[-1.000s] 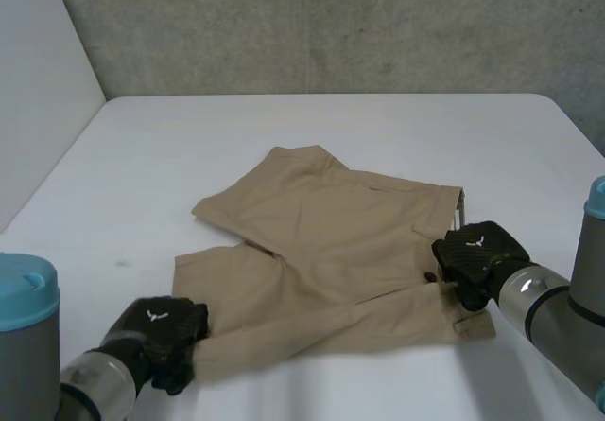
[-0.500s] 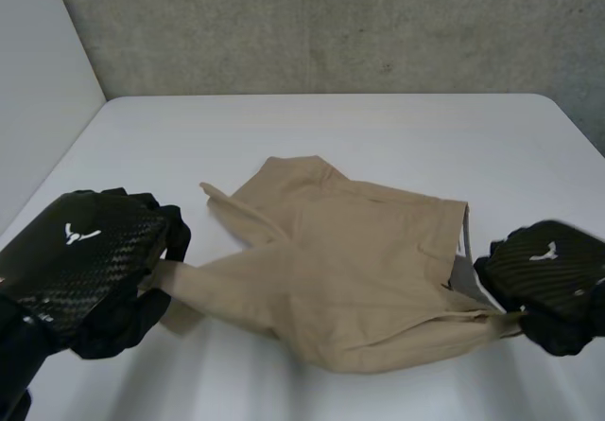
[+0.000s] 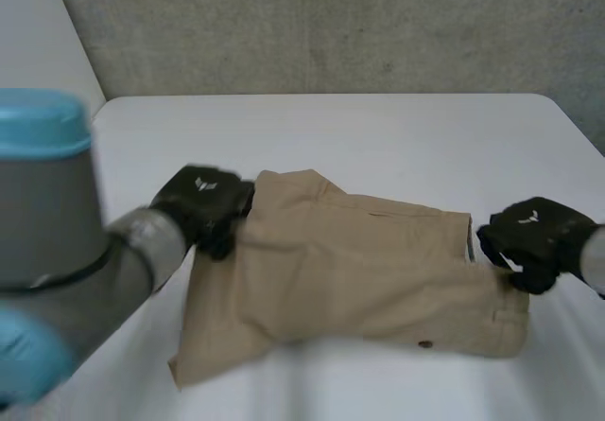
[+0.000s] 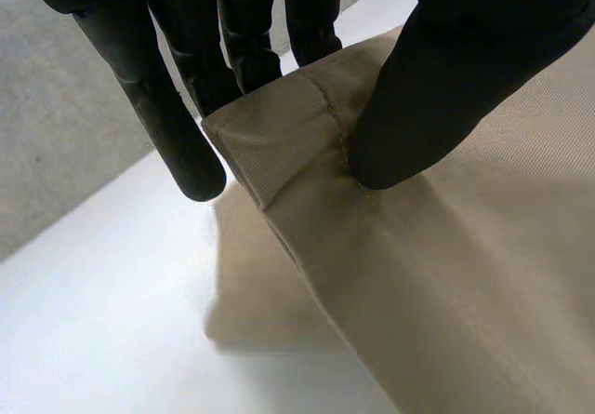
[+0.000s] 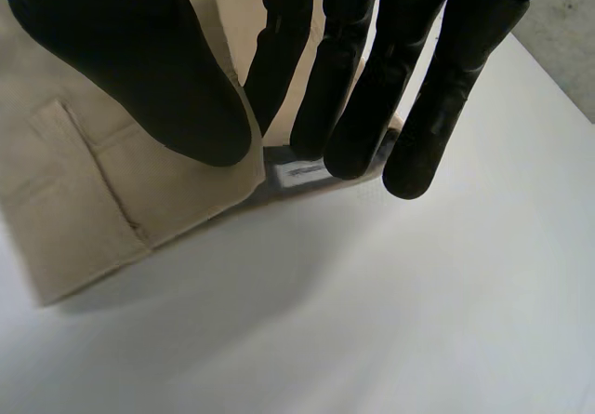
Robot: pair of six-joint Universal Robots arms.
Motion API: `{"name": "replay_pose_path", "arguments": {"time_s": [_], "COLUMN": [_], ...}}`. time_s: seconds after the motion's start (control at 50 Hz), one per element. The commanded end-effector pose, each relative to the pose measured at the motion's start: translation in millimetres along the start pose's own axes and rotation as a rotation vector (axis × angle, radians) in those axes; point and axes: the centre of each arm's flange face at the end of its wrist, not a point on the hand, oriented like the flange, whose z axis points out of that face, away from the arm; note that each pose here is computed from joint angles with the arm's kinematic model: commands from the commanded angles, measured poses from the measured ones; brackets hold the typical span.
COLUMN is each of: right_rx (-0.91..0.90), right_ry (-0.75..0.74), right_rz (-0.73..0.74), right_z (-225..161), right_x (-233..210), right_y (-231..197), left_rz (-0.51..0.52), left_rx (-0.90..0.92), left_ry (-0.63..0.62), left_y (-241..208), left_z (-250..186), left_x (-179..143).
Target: Fold the shorts.
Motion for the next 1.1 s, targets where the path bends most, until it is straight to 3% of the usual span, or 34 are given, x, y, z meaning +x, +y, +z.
{"name": "replay_pose_path", "arguments": {"time_s": [0.02, 0.22, 0.5, 0.58, 0.66, 0.76, 0.82, 1.0, 1.1], "right_rx": [0.072, 0.234, 0.305, 0.35, 0.428, 0.53, 0.5, 0.236, 0.156], "right_ry": [0.137, 0.397, 0.455, 0.52, 0.612, 0.615, 0.55, 0.31, 0.219], "right_rz": [0.002, -0.044, -0.182, -0.198, -0.135, 0.013, 0.067, 0.213, 0.302], "right_z": [59, 115, 172, 168, 130, 79, 64, 41, 42], "right_x": [16, 24, 2, 6, 28, 35, 24, -3, -16], "right_y": [-15, -34, -19, -34, -62, -84, -76, -20, 4], "left_rz": [0.078, 0.314, 0.354, 0.357, 0.358, 0.33, 0.299, -0.004, -0.114], "left_rx": [0.083, 0.272, 0.381, 0.458, 0.528, 0.56, 0.543, 0.419, 0.307], "left_ry": [-0.061, -0.204, -0.214, -0.236, -0.259, -0.274, -0.275, -0.18, -0.131], "left_y": [-15, -2, 34, 34, 11, -16, -20, -2, 20], "left_z": [86, 179, 222, 221, 201, 154, 133, 49, 29], "left_x": [-14, -17, -5, 4, 6, -2, -3, -1, 4]}}
